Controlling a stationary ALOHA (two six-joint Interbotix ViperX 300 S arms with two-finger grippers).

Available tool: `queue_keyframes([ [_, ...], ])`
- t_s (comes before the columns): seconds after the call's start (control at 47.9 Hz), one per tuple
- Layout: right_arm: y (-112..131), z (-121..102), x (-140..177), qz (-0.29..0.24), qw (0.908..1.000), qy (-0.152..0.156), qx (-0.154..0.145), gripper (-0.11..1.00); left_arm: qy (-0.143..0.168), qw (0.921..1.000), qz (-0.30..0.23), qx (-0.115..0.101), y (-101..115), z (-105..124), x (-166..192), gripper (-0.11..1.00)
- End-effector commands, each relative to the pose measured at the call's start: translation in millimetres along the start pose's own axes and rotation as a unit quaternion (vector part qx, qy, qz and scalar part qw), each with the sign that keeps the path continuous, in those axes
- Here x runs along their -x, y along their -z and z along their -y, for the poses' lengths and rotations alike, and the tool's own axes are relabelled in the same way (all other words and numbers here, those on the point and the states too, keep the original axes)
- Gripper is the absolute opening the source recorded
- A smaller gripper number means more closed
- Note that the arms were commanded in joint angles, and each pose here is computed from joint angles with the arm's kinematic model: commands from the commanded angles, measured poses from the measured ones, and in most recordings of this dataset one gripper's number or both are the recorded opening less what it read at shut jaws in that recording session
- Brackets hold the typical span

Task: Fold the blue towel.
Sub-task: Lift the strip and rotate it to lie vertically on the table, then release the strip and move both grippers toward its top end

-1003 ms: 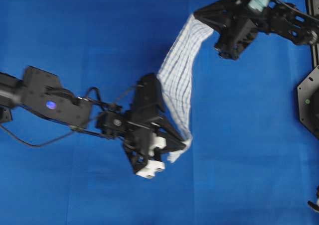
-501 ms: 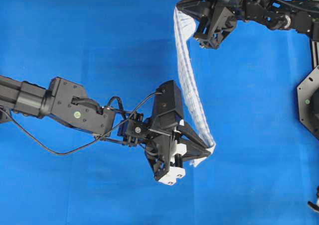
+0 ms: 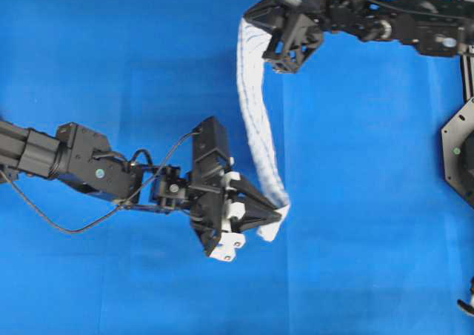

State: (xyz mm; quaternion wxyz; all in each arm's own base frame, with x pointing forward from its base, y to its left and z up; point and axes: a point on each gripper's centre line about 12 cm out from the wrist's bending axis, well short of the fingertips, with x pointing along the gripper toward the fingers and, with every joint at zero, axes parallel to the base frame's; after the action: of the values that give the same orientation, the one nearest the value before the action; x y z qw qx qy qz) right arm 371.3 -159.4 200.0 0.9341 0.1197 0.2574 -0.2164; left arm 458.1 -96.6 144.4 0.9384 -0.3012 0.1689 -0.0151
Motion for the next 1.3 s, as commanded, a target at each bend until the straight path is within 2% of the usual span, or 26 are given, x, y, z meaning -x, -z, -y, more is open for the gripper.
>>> queue_keyframes([
  [0.0, -14, -1, -7, 0.011, 0.9999, -0.002, 0.001, -0.05, 0.013, 0.9996, 0.021, 0.012, -10, 11, 10, 0.07],
  [0.063, -14, -2, -18, 0.001, 1.0, -0.005, 0.004, -0.05, 0.006, 0.9996, 0.018, 0.022, -5, 9, 14, 0.07],
  [0.209, -13, -5, -38, -0.018, 0.9997, -0.012, 0.006, -0.05, -0.017, 0.9978, 0.016, 0.063, 7, 3, 24, 0.08],
  [0.334, -15, -7, -51, -0.02, 0.9997, -0.014, 0.006, -0.05, -0.028, 0.9966, 0.015, 0.076, 14, -2, 32, 0.14],
  [0.439, -18, -8, -56, -0.018, 0.9997, -0.015, 0.007, -0.05, -0.033, 0.9961, 0.01, 0.081, 20, -3, 37, 0.32],
  [0.606, -16, -8, -62, -0.022, 0.9996, -0.015, 0.007, -0.04, -0.038, 0.9955, 0.001, 0.087, 27, -2, 40, 0.74],
  [0.668, -15, -9, -64, -0.025, 0.9995, -0.016, 0.009, -0.03, -0.038, 0.9955, 0.0, 0.086, 27, -2, 41, 0.78],
  [0.773, -13, -10, -65, -0.028, 0.9994, -0.017, 0.009, 0.01, -0.041, 0.9952, -0.006, 0.088, 28, -2, 46, 0.74],
  [0.856, -14, -11, -65, -0.026, 0.9995, -0.017, 0.009, 0.11, -0.042, 0.9949, -0.015, 0.09, 27, -1, 51, 0.73],
  [0.919, -14, -12, -65, -0.025, 0.9995, -0.018, 0.009, 0.23, -0.043, 0.9945, -0.023, 0.093, 26, 1, 56, 0.73],
  [1.149, -18, -11, -64, -0.011, 0.9996, -0.012, 0.024, 0.88, -0.044, 0.9922, -0.061, 0.099, 18, 10, 84, 0.73],
  [1.212, -20, -12, -61, -0.008, 0.9995, -0.013, 0.026, 0.95, -0.042, 0.9916, -0.069, 0.101, 15, 13, 93, 0.72],
  [1.274, -24, -12, -57, -0.003, 0.9995, -0.014, 0.028, 0.9, -0.039, 0.9913, -0.074, 0.102, 12, 16, 102, 0.72],
])
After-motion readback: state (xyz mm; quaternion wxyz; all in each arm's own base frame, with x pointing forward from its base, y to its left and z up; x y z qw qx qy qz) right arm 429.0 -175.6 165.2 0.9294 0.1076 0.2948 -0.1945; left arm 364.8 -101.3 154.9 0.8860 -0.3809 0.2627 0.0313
